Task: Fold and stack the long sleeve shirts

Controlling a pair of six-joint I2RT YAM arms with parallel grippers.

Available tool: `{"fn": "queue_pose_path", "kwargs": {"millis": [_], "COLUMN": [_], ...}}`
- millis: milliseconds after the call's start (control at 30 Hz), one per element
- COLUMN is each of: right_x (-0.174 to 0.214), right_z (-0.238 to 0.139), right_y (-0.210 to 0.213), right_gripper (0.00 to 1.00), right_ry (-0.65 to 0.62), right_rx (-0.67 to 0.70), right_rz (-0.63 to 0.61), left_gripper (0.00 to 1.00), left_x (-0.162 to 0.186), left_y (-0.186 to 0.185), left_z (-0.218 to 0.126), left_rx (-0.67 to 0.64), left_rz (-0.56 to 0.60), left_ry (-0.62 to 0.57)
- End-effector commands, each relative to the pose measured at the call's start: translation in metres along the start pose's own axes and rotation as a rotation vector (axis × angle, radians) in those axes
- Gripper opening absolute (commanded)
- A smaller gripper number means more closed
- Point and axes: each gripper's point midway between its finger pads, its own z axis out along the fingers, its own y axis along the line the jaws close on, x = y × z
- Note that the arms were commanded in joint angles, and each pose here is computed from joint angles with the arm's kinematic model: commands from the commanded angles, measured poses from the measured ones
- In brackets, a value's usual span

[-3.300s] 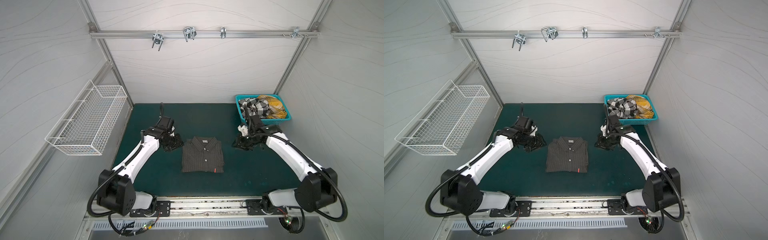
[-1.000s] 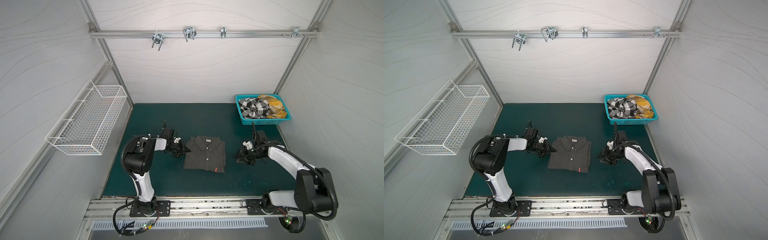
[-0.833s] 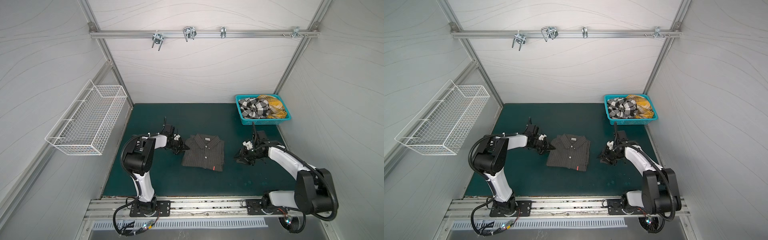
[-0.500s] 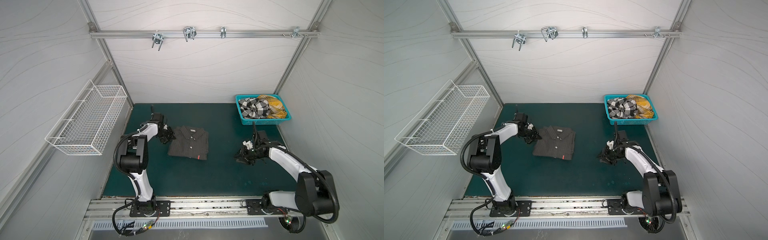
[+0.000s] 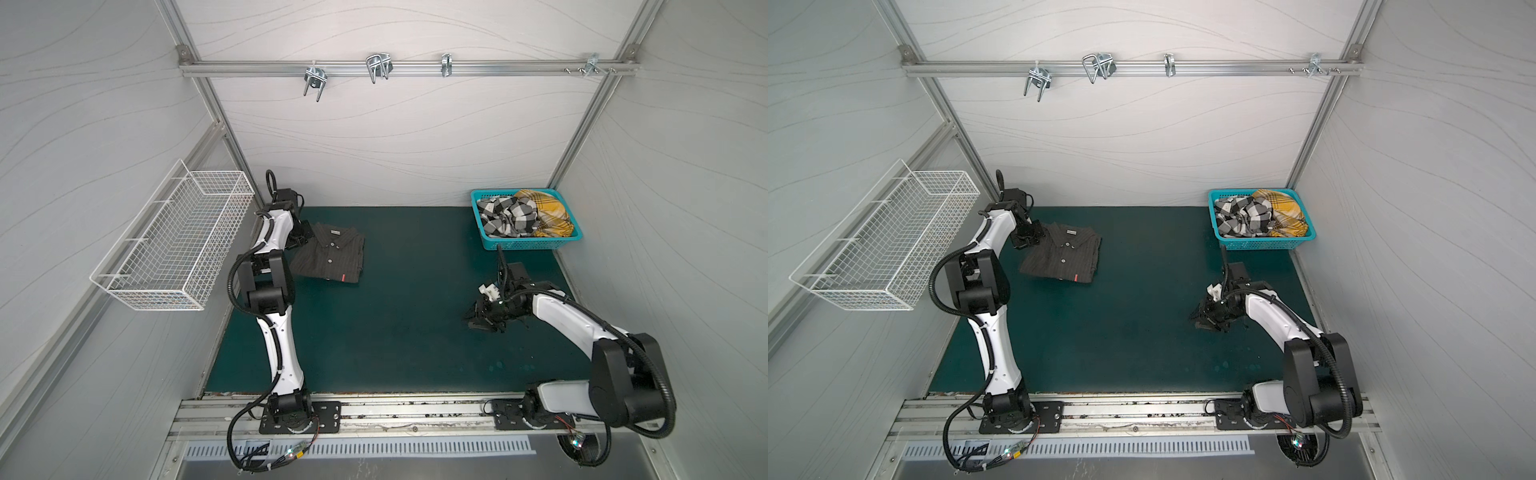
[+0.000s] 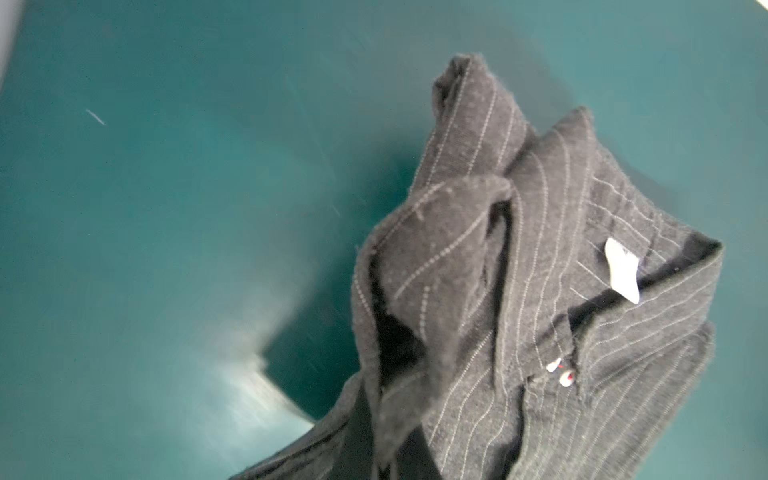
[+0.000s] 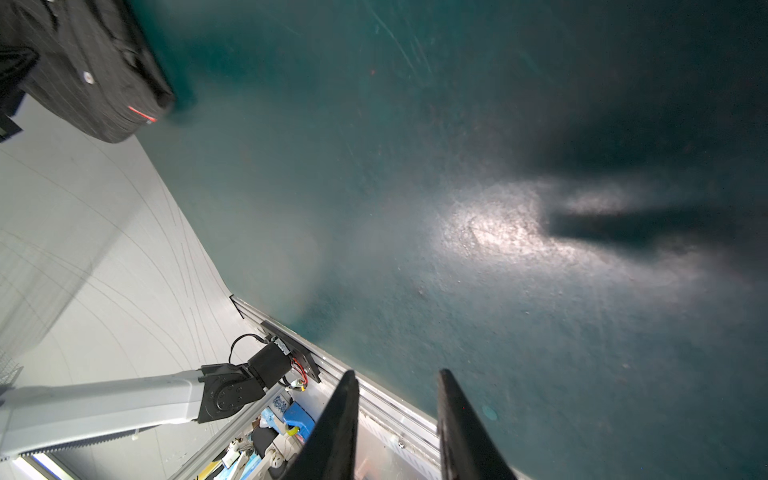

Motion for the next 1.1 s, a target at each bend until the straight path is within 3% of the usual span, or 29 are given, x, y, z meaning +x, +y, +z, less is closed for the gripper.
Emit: {"fn": "queue_pose_path", "kwargs": {"millis": [0, 300, 467, 600, 633, 767, 800, 967, 1067], "right_x": [-0.002, -0.005, -0.003, 0.001, 0.003, 0.005, 0.005, -0.008, -0.011], "right_z": [0.000, 0.007, 0.005, 0.000, -0.002, -0.015, -0.021, -0.071, -0.109], "right_y": [0.002, 0.001, 0.000, 0.008, 0.012, 0.032, 0.038, 0.084, 0.112], "right_gripper": [0.33, 0.32, 0.32, 0.33, 0.34, 0.45, 0.48, 0.55, 0.58], "right_ry": [0.018, 0.049, 0.061, 0.045, 0.038, -0.010, -0.028, -0.165, -0.274], "right_rx": [0.018, 0.044, 0.070, 0.080, 0.079, 0.077, 0.078, 0.060, 0.038], "right_rz": [-0.005, -0.001, -0.001, -0.017, -0.026, -0.078, -0.093, -0.198, -0.271], "left_gripper": [0.00, 0.00, 0.38, 0.53, 0.65, 0.82, 0.97, 0.99, 0.99], "left_x": [-0.019, -0.055, -0.065, -0.070, -0.071, -0.058, -0.050, -0.001, 0.046], "left_y": [0.026, 0.051, 0.058, 0.055, 0.053, 0.039, 0.031, -0.005, -0.024], "left_z": [-0.001, 0.008, 0.016, 0.001, -0.007, -0.042, -0.051, -0.117, -0.155], "left_rx": [-0.089, -0.141, -0.178, -0.167, -0.160, -0.103, -0.071, 0.024, 0.052], "left_rz": [0.013, 0.028, 0.029, -0.007, -0.015, -0.039, -0.032, 0.018, 0.058], "left_ry": [-0.016, -0.085, -0.103, -0.135, -0.143, -0.146, -0.142, -0.186, -0.177]}}
